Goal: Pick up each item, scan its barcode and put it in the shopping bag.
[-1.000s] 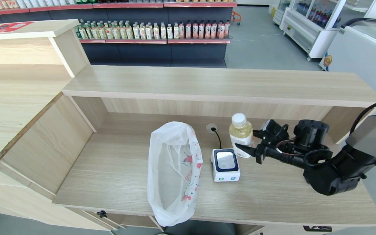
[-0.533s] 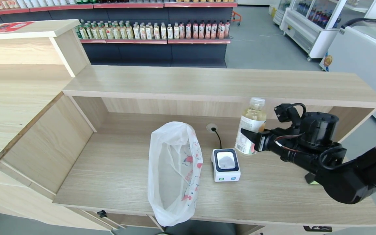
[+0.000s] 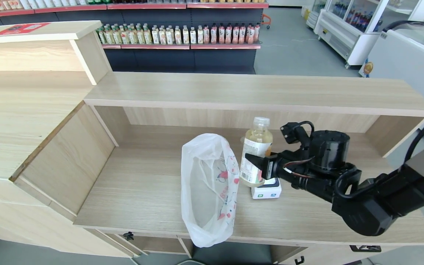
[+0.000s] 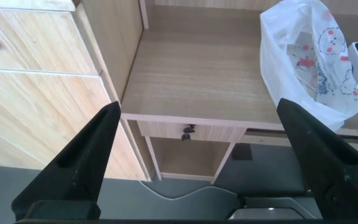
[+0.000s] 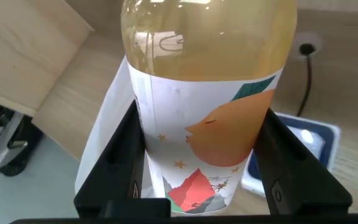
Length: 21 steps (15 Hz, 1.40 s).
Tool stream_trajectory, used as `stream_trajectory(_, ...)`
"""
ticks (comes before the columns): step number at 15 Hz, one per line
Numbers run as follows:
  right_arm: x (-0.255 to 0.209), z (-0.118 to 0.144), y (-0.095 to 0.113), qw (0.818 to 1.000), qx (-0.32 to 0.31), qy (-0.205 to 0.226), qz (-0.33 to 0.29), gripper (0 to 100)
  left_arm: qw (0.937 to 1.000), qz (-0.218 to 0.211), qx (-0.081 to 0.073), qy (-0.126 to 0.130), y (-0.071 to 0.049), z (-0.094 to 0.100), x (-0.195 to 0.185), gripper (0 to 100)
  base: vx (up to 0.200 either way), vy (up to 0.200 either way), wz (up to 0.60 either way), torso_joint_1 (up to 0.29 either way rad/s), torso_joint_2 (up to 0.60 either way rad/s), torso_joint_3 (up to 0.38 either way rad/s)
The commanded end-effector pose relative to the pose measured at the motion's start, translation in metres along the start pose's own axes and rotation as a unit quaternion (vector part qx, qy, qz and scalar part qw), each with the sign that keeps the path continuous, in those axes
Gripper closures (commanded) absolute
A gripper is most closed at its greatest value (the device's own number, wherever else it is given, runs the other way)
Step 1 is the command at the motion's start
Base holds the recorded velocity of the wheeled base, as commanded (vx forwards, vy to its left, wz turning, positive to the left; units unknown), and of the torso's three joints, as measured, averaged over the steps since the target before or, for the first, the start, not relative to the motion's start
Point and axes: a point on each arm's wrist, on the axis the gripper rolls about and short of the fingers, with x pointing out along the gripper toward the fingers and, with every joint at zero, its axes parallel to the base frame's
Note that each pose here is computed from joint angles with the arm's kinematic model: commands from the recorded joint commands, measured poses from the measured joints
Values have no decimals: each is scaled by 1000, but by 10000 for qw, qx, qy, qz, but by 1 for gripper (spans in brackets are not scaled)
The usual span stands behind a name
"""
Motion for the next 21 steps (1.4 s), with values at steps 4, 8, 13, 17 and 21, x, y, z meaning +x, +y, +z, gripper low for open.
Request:
stream_trajectory(4, 64, -40, 24, 9985, -343, 155, 407, 100, 10000, 17, 6, -4, 0, 0, 0, 0, 0, 0, 0, 0, 0, 0)
stream_trajectory(8, 93, -68, 34, 9953, -736, 251, 576, 100, 10000, 17, 6, -4, 0, 0, 0, 0, 0, 0, 0, 0, 0, 0)
stream_trajectory(13, 118, -114, 26, 9896, -1284, 213, 620, 100, 10000, 10, 6, -4, 0, 0, 0, 0, 0, 0, 0, 0, 0, 0)
stream_trajectory(17, 143, -142, 26, 9870, -1465, 20, 660, 100, 10000, 10, 6, -4, 0, 0, 0, 0, 0, 0, 0, 0, 0, 0)
stream_trajectory(21, 163, -156, 25, 9726, -2199, -366, 655, 100, 10000, 10, 6, -4, 0, 0, 0, 0, 0, 0, 0, 0, 0, 0)
